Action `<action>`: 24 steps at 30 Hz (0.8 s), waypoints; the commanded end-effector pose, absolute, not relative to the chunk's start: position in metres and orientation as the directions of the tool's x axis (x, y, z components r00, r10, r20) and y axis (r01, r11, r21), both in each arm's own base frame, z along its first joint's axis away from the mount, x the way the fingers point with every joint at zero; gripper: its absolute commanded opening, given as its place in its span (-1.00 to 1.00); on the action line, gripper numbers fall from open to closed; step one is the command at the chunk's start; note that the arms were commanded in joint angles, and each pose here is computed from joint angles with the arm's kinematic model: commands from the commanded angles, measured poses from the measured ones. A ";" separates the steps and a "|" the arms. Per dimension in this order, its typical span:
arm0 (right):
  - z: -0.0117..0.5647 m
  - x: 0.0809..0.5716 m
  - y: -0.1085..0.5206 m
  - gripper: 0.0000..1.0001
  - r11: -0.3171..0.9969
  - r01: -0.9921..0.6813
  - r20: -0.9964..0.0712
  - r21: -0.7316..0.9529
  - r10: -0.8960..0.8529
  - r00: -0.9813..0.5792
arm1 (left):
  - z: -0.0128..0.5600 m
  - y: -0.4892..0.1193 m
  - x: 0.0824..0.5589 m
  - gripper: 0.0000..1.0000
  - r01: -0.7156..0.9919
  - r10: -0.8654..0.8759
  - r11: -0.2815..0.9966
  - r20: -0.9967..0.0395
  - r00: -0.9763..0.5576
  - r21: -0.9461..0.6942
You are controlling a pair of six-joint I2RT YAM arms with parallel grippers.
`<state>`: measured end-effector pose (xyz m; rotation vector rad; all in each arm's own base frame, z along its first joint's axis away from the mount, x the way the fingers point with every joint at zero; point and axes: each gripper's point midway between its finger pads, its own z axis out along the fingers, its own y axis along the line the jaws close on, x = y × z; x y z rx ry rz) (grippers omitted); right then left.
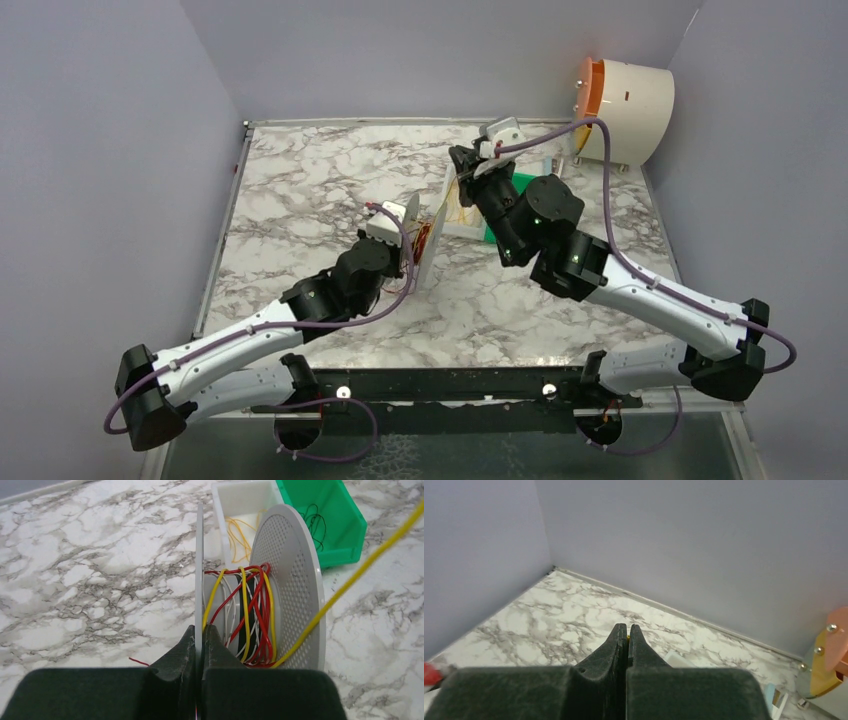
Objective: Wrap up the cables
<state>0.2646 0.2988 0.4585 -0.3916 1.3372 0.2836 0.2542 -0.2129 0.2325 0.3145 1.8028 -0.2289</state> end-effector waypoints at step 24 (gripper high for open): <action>0.277 0.320 0.232 -0.98 0.839 -0.367 -0.902 0.402 0.296 -0.314 | 0.323 -0.214 0.160 -1.00 0.725 -0.233 0.637 -0.962 -0.144 -0.263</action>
